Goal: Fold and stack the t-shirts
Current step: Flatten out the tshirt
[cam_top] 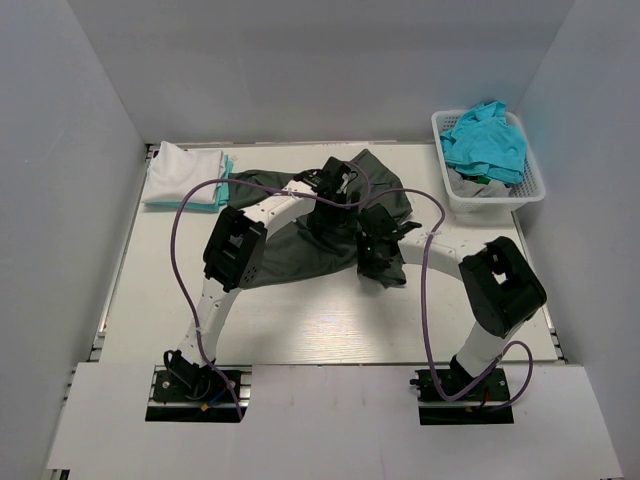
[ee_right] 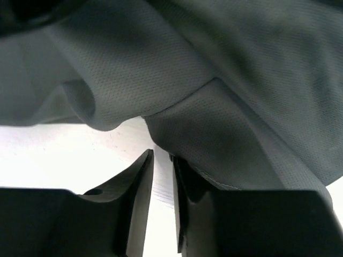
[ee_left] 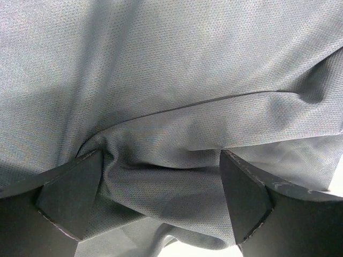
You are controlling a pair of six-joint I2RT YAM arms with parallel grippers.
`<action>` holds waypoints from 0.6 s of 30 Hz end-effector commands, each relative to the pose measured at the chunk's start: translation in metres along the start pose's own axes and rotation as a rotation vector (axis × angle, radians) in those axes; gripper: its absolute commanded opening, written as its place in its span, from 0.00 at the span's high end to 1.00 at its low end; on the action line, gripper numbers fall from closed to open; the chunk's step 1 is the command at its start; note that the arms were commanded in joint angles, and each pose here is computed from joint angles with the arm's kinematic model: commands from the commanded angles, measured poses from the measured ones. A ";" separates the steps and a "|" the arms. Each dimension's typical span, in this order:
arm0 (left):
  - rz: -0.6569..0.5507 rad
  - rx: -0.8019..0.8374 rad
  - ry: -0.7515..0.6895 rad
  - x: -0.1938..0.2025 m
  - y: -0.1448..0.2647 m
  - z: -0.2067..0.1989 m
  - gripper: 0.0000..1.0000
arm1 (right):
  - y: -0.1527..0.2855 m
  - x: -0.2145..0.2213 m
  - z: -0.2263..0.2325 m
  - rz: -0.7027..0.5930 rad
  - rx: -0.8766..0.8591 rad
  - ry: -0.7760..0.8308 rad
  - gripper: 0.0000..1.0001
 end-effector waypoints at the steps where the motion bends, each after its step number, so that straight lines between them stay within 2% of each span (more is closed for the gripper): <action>1: 0.065 -0.016 0.018 0.017 -0.019 0.006 0.00 | 0.005 -0.015 0.003 -0.083 0.022 -0.068 0.76; 4: 0.068 -0.017 0.028 0.020 -0.022 0.006 0.00 | 0.000 -0.012 -0.003 -0.065 0.085 -0.085 0.86; 6: 0.068 -0.017 0.028 0.020 -0.022 0.006 0.00 | -0.002 -0.010 -0.004 -0.055 0.092 -0.084 0.98; 7: 0.068 -0.017 0.028 0.020 -0.022 0.006 0.00 | -0.002 -0.010 -0.005 -0.053 0.098 -0.076 1.00; 12: 0.063 -0.038 0.027 0.019 -0.024 0.008 0.00 | 0.015 -0.004 -0.006 -0.007 0.110 -0.004 1.00; 13: 0.060 -0.051 0.026 0.018 -0.024 0.010 0.00 | 0.025 0.000 -0.004 0.011 0.071 0.037 1.00; 18: 0.085 -0.086 0.037 0.023 -0.031 0.014 0.00 | 0.043 0.029 -0.019 0.085 0.096 0.072 1.00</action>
Point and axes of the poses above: each gripper's point midway between its finger pads, its own y axis back along the fingers, its own z axis along the line the jaws close on, x = y × z, the point moved 6 cm from there along y, back along the fingers, and after that the axes turned 13 degrees about -y, right-handed, at the moved point
